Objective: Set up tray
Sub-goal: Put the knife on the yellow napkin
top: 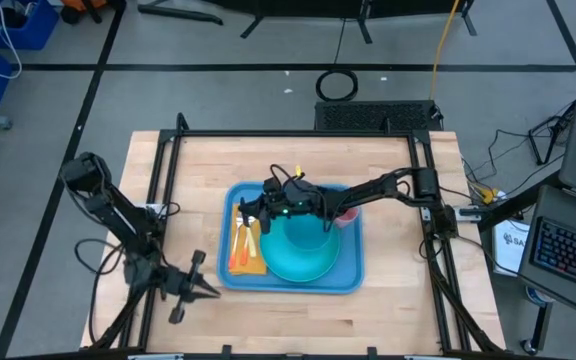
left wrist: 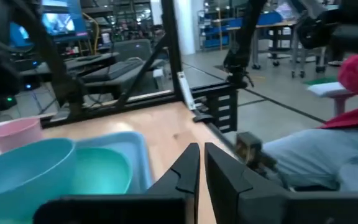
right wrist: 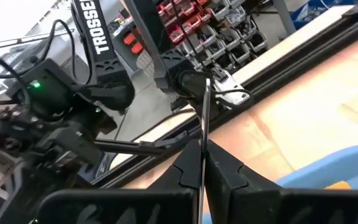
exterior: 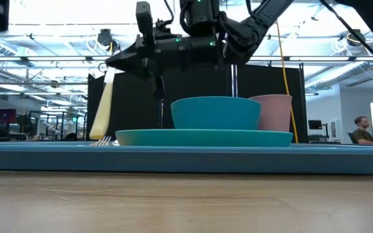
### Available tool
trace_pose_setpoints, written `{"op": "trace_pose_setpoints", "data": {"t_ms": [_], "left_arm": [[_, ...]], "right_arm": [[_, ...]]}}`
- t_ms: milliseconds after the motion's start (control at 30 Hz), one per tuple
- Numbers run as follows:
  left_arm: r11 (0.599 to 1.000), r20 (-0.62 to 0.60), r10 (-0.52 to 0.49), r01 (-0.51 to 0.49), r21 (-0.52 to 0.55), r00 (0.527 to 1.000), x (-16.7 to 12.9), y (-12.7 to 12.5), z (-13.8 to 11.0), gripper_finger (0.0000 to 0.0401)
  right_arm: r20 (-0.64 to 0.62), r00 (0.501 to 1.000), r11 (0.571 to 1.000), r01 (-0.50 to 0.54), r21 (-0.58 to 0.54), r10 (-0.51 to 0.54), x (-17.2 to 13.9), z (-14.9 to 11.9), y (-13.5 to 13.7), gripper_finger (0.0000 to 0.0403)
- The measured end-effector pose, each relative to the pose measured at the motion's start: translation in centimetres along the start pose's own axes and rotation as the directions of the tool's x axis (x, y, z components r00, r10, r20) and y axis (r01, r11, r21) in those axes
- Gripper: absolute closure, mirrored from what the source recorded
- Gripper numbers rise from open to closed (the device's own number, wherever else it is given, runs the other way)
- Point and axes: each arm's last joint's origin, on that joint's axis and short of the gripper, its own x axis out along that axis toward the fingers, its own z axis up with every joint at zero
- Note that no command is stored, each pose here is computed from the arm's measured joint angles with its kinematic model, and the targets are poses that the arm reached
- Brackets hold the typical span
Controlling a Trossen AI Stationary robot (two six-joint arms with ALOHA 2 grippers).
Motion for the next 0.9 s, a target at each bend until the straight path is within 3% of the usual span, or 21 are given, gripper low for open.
{"op": "trace_pose_setpoints", "data": {"t_ms": [233,500,900], "left_arm": [[0.999,0.018,0.026,-0.025,-0.046,0.999,-0.8,1.0,-0.9,0.0397],[0.999,0.017,0.026,-0.025,-0.047,1.000,-0.8,1.0,-0.9,0.0372],[0.998,0.014,0.025,-0.024,-0.053,1.000,-0.8,1.0,-0.9,0.0370]], "right_arm": [[-0.030,0.997,0.998,0.067,0.009,-0.067,0.0,-0.3,-0.5,0.0403],[-0.045,0.994,0.995,0.102,0.009,-0.101,0.0,-0.7,-0.6,0.0403],[-0.044,0.991,0.989,0.133,0.062,-0.130,1.0,-3.6,-2.4,0.0403]]}}
